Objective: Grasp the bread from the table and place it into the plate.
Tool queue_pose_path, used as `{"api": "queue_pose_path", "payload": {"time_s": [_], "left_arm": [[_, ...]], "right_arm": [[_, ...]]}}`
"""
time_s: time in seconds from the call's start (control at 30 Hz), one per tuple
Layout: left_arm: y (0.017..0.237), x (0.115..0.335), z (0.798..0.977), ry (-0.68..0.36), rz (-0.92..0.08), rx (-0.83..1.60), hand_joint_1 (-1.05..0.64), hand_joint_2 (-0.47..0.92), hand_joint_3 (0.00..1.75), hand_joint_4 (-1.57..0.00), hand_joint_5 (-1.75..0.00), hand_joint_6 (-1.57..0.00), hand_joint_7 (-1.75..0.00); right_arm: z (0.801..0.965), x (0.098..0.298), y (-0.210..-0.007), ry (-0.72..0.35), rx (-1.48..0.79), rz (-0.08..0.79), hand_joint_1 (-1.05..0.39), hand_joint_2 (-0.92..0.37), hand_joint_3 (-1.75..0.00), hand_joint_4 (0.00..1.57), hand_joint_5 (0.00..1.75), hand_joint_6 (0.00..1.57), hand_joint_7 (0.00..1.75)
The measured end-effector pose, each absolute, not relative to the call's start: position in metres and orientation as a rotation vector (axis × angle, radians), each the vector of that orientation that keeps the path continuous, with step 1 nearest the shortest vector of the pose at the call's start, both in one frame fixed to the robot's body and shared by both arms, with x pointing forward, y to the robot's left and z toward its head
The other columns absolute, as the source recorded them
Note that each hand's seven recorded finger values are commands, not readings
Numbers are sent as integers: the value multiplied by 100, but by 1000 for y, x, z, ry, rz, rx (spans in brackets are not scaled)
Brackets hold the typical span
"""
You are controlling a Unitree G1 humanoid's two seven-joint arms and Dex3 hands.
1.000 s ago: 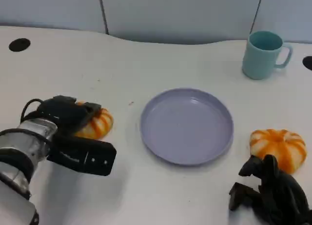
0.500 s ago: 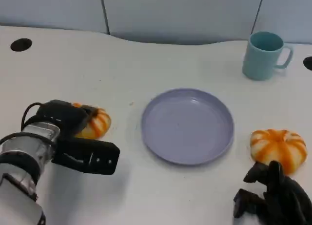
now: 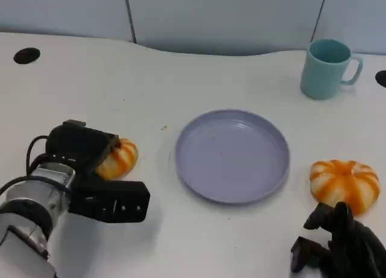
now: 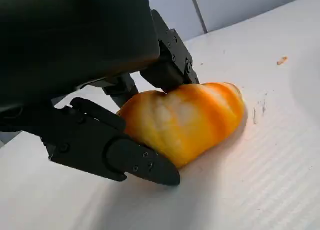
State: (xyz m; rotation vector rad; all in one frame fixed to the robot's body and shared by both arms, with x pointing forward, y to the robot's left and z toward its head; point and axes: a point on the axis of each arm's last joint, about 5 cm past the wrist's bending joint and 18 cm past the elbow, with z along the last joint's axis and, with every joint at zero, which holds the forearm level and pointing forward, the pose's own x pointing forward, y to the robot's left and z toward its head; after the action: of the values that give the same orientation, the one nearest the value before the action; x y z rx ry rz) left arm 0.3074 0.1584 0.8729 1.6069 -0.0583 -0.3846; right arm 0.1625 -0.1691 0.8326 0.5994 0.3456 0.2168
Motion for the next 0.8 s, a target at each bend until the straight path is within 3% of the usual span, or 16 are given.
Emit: {"api": "queue_pose_path", "payload": {"time_s": [0.03, 0.07, 0.1, 0.13, 0.17, 0.23, 0.3, 0.5, 0.57, 0.8], "left_arm": [[158, 307, 873, -65, -384, 1603, -36, 92, 8, -77, -173, -97, -42], [158, 307, 872, -70, -382, 1600, -33, 84, 43, -75, -174, -80, -101], [158, 307, 872, -74, -380, 1597, -32, 77, 67, -75, -174, -66, -137], [157, 306, 872, -73, -377, 1589, -31, 73, 82, -74, -175, -57, -159], [157, 307, 872, -71, -373, 1580, -31, 71, 87, -74, -175, -54, -167], [155, 306, 871, -71, -373, 1572, -31, 70, 91, -74, -175, -52, -173], [155, 306, 870, -74, -373, 1564, -32, 71, 86, -77, -175, -55, -159], [154, 302, 866, -118, -356, 1524, -32, 72, 84, -78, -175, -57, -155], [154, 301, 866, -126, -344, 1501, -21, 70, 91, -77, -175, -55, -170], [143, 302, 871, -250, -234, 1234, -15, 64, 94, -77, -175, -55, -175]], "right_arm": [[833, 162, -169, 346, 599, 214, -43, -92, -52, 117, 134, 100, 127], [833, 163, -169, 346, 598, 212, -42, -92, -53, 116, 133, 100, 126], [833, 163, -169, 346, 598, 212, -42, -92, -54, 116, 132, 100, 126], [833, 163, -169, 346, 598, 212, -42, -92, -54, 116, 132, 100, 126], [833, 163, -169, 346, 598, 212, -42, -92, -54, 116, 131, 100, 125], [833, 163, -169, 345, 599, 212, -42, -92, -55, 116, 131, 100, 125], [833, 163, -169, 345, 599, 213, -42, -92, -56, 116, 130, 100, 125], [833, 164, -169, 344, 601, 217, -42, -92, -57, 117, 129, 100, 124], [833, 164, -169, 344, 601, 219, -42, -92, -55, 120, 128, 102, 123], [833, 166, -168, 339, 605, 225, -42, -92, -53, 121, 128, 102, 121]]}}
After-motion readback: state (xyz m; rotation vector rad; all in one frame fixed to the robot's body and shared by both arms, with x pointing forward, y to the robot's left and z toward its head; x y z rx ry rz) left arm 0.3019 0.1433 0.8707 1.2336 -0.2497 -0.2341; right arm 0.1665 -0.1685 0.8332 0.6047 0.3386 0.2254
